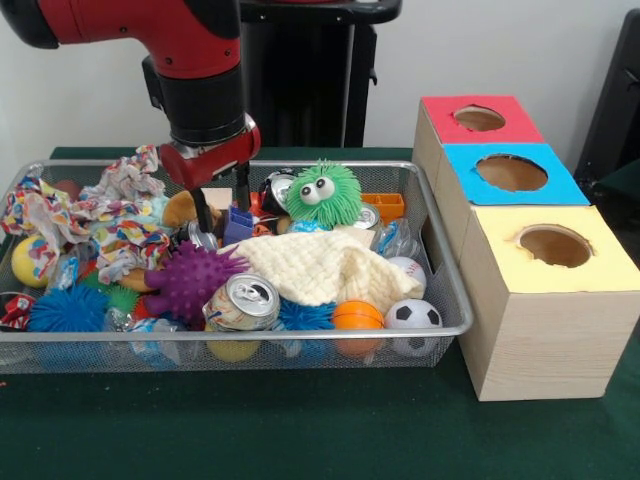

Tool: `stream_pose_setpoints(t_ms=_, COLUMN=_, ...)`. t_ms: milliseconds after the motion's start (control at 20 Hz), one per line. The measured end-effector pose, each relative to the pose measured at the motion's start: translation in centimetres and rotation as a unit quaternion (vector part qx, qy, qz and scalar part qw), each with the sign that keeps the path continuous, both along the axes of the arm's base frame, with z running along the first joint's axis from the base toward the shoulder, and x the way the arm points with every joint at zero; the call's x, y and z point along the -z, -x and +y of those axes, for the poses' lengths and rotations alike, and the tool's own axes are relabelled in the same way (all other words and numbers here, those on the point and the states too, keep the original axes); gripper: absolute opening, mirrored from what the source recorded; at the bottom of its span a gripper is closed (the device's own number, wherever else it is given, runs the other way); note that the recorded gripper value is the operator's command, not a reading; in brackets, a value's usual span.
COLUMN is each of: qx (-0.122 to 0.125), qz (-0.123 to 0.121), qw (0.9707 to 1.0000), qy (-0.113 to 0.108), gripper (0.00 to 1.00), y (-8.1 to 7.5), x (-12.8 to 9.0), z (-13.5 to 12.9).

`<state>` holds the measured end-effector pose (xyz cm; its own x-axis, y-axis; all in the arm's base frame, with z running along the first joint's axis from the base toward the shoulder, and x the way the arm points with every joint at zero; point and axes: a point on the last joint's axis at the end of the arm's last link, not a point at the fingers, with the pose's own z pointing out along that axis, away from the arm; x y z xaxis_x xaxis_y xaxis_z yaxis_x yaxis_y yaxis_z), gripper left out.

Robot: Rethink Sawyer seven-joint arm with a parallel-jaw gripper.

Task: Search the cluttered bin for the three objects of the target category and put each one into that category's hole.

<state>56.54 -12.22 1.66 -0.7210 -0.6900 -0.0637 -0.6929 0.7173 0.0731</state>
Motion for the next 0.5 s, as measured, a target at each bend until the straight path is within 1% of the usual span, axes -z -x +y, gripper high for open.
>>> stream_pose_setpoints(t_ms=150, qx=0.0, qz=0.001, qw=1.0, qy=0.008, gripper=1.0, y=0.2, x=0.0, z=-0.1)
stream_pose_setpoints(t_ms=200, qx=-0.002, qz=-0.001, qw=0.9999, qy=0.015, gripper=1.0, y=0.2, x=-0.1, z=-0.1)
stream_pose_setpoints(t_ms=350, qx=-0.005, qz=-0.007, qw=0.9997, qy=0.025, gripper=1.0, y=0.0, x=-0.5, z=0.0)
stream_pose_setpoints(t_ms=400, qx=-0.004, qz=-0.014, qw=0.9994, qy=0.031, gripper=1.0, y=-0.2, x=-1.0, z=0.1)
stream_pose_setpoints(t_ms=500, qx=-0.001, qz=-0.016, qw=0.9993, qy=0.033, gripper=1.0, y=-0.4, x=-1.2, z=0.1)
